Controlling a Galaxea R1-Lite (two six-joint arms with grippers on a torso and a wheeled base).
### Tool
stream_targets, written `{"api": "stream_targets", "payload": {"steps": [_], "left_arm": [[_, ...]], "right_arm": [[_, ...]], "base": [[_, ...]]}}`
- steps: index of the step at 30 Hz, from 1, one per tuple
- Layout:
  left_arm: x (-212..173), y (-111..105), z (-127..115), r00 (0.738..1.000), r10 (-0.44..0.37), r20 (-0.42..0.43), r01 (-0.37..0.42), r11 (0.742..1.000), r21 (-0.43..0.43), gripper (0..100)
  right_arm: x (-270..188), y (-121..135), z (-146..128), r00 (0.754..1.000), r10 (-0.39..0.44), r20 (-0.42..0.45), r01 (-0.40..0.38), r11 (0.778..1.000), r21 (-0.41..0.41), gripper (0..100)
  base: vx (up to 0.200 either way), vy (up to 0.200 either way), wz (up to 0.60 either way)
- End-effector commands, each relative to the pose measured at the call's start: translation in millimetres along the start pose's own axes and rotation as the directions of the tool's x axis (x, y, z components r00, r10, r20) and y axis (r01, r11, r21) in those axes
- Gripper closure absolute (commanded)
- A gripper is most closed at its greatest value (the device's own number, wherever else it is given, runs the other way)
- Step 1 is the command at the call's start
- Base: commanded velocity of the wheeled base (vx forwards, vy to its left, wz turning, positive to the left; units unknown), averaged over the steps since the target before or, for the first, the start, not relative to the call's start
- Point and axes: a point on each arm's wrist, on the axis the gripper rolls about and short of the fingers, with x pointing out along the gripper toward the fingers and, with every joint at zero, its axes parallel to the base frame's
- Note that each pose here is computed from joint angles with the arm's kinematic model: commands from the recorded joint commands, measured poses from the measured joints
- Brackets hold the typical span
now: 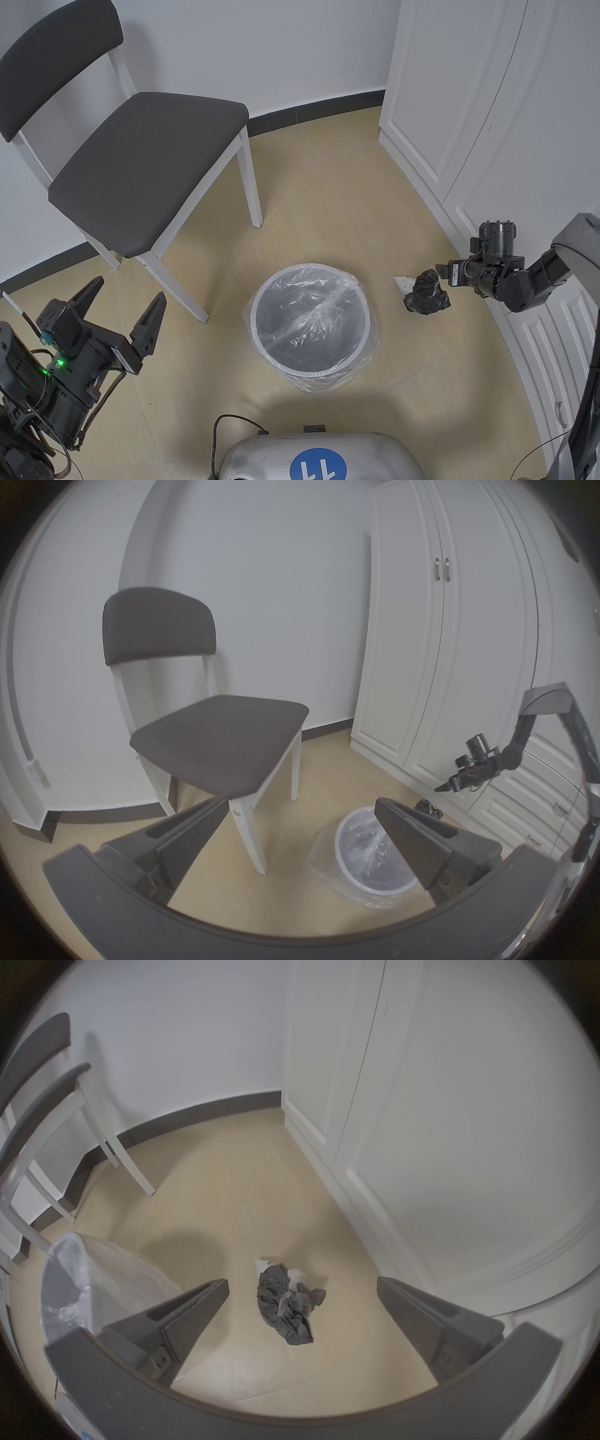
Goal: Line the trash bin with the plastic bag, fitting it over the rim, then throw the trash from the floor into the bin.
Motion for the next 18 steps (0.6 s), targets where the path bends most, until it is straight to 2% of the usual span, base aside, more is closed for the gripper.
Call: {"api": "stream_targets", "payload": {"steps": [1, 7, 12, 13, 18], "left_arm": [[8.1, -13.5, -25.6, 0.99, -0.053, -0.134, 0.053, 0.999, -0.004, 0], [8.1, -14.0, -24.0, 0.991, -0.056, -0.125, 0.056, 0.998, -0.006, 0], [6.6, -11.7, -21.4, 0.992, -0.049, -0.112, 0.048, 0.999, -0.011, 0], [7.0, -11.6, -21.2, 0.993, -0.048, -0.111, 0.047, 0.999, -0.013, 0], [7.3, -11.9, -23.4, 0.991, -0.048, -0.122, 0.047, 0.999, -0.009, 0]], "right_arm": [[62.1, 7.6, -47.9, 0.992, 0.052, -0.114, -0.049, 0.998, 0.026, 0], [75.1, 15.7, -53.8, 0.992, 0.064, -0.107, -0.06, 0.997, 0.041, 0], [105.3, 19.5, -69.8, 0.997, 0.052, -0.062, -0.048, 0.997, 0.065, 0], [117.3, 21.6, -77.0, 0.998, 0.05, -0.036, -0.046, 0.995, 0.089, 0], [136.9, 25.3, -96.4, 0.998, 0.061, -0.03, -0.057, 0.992, 0.117, 0]], "base": [[0.0, 0.0, 0.0], [0.0, 0.0, 0.0], [0.0, 0.0, 0.0], [0.0, 0.0, 0.0], [0.0, 0.0, 0.0]]}}
